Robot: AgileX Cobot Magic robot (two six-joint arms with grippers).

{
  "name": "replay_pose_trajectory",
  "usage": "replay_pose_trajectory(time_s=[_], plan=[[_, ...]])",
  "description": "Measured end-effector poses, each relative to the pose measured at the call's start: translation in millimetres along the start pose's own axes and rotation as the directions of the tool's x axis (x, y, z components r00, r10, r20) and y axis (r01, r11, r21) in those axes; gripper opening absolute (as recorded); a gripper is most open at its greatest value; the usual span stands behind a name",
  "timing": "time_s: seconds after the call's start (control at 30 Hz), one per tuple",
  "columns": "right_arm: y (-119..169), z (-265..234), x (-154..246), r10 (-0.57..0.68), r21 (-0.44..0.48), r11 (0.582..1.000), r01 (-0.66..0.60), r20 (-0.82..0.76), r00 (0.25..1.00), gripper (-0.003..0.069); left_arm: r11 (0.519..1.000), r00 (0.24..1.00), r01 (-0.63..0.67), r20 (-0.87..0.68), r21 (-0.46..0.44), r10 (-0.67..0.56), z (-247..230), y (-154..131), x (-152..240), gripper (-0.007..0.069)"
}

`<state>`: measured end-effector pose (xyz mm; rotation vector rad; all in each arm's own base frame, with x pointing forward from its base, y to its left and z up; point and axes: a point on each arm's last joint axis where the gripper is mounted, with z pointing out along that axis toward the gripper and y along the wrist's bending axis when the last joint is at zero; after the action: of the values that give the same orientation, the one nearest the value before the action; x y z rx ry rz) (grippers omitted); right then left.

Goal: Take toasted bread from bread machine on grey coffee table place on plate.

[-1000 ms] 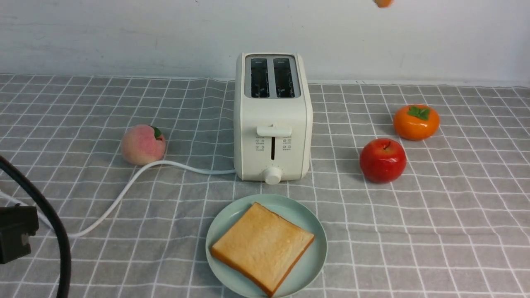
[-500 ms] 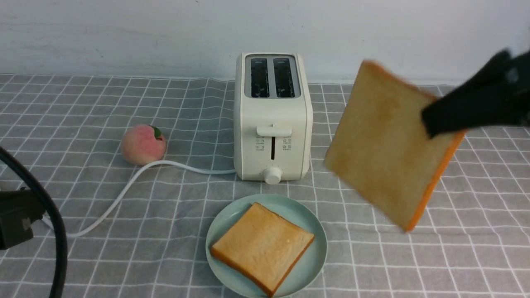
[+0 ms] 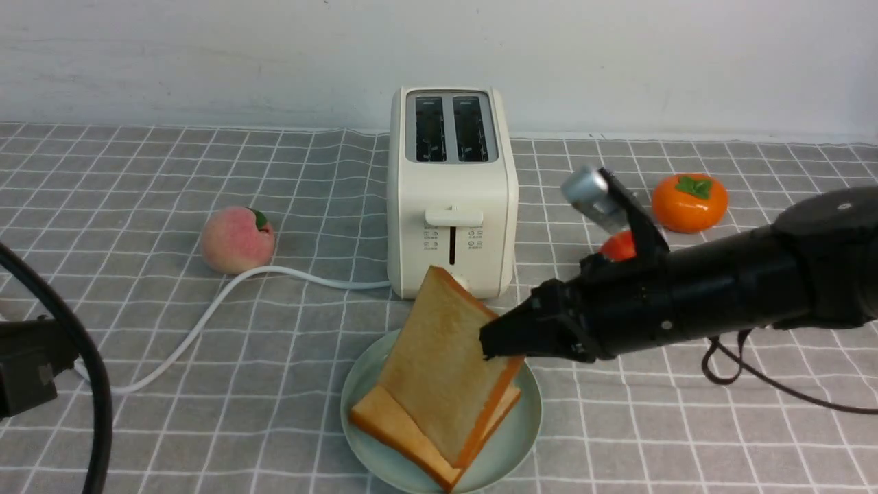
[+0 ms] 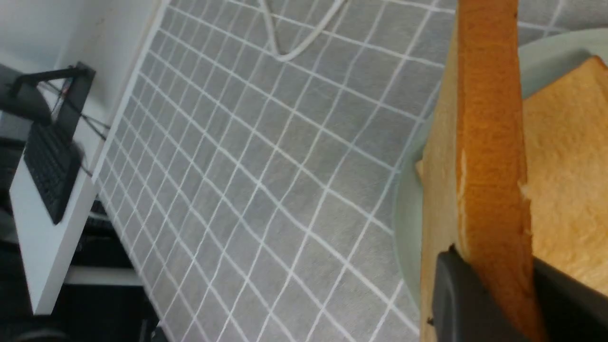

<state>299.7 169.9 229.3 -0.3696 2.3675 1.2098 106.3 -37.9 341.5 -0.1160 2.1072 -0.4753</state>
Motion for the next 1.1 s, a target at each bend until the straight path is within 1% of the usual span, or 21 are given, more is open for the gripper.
replay_pose_trajectory(time_s=[0.1,0.17,0.23,0.27,0.33,0.37,0.4,0.43,0.53,0.57,0.63,0.7,0.77,0.83,0.9,0.93,0.97,1.0,1.03,1.07,1.1], plan=[[-22,18,3,0.08,0.043,0.996,-0.079,-0.002,0.997,0.0141,1.0,1.0,0.001,-0.018,-0.009,-0.001,0,1,2,-0.0014],[-30,24,5,0.107,0.062,0.992,-0.106,-0.003,0.994,0.0162,1.0,0.999,0.001,-0.032,-0.015,-0.002,0,1,3,-0.0014],[-33,27,6,0.116,0.069,0.991,-0.115,-0.007,0.993,0.0196,1.0,0.999,0.001,-0.042,-0.02,-0.002,0,2,4,-0.0014],[-33,27,6,0.116,0.069,0.991,-0.115,-0.007,0.993,0.0201,1.0,0.999,0.001,-0.044,-0.022,-0.002,0,2,4,-0.0014],[-33,27,6,0.116,0.07,0.991,-0.115,-0.007,0.993,0.0283,1.0,0.999,0.001,-0.054,-0.026,-0.003,0,2,5,-0.0014],[-33,27,6,0.116,0.07,0.991,-0.115,-0.007,0.993,0.0283,1.0,0.998,0.001,-0.055,-0.027,-0.003,0,2,5,-0.0014],[-33,26,6,0.111,0.071,0.991,-0.111,-0.006,0.994,0.0325,1.0,0.998,0.001,-0.056,-0.027,-0.003,0,2,5,-0.0014],[-33,22,5,0.097,0.078,0.992,-0.096,-0.006,0.995,0.0383,1.0,0.998,0.001,-0.056,-0.027,-0.003,0,2,5,-0.0014],[-30,0,-4,0.015,0.11,0.994,-0.017,0.016,1.0,0.0484,1.0,0.998,0.001,-0.056,-0.027,-0.003,0,2,5,-0.0014],[-29,-10,-9,-0.019,0.125,0.992,0.015,0.031,0.999,0.0505,1.0,0.998,0.001,-0.056,-0.027,-0.003,0,2,5,-0.0014],[-27,-22,-14,-0.052,0.141,0.989,0.045,0.049,0.997,0.0518,1.0,0.998,0.001,-0.056,-0.027,-0.003,0,2,5,-0.0014],[-20,-54,-25,-0.119,0.187,0.978,0.097,0.109,0.987,0.0526,1.0,0.998,0.001,-0.056,-0.027,-0.003,0,2,5,-0.0014],[-11,-89,-32,-0.17,0.241,0.962,0.126,0.174,0.97,0.051,1.0,0.998,-0.001,-0.055,-0.029,0.0,0,3,5,-0.0014],[7,-126,-34,-0.24,0.302,0.939,0.164,0.236,0.942,0.0463,0.999,0.999,-0.007,-0.052,-0.033,0.006,0,3,5,-0.0014],[31,-163,-28,-0.323,0.368,0.906,0.207,0.289,0.901,0.0382,0.999,0.999,-0.011,-0.048,-0.035,0.009,0,3,4,-0.0014],[30,-164,-28,-0.326,0.376,0.903,0.208,0.285,0.901,0.0373,0.999,0.999,-0.012,-0.048,-0.035,0.01,0,3,4,-0.0014],[51,-192,-18,-0.394,0.441,0.867,0.233,0.318,0.863,0.0298,0.999,0.999,-0.013,-0.039,-0.032,0.012,0,3,4,-0.0014],[69,-211,-9,-0.435,0.482,0.843,0.239,0.348,0.831,0.0225,1.0,1.0,-0.014,-0.028,-0.028,0.014,0,3,3,-0.0014],[71,-215,-7,-0.442,0.491,0.838,0.239,0.352,0.825,0.0213,1.0,1.0,-0.014,-0.028,-0.028,0.014,0,3,3,-0.0014],[98,-244,14,-0.508,0.572,0.787,0.231,0.386,0.77,0.0085,1.0,1.0,-0.015,-0.004,-0.016,0.015,0,1,0,-0.0014],[100,-247,17,-0.513,0.582,0.781,0.227,0.39,0.765,0.0074,1.0,1.0,-0.015,-0.001,-0.011,0.015,0,1,0,-0.0014]])
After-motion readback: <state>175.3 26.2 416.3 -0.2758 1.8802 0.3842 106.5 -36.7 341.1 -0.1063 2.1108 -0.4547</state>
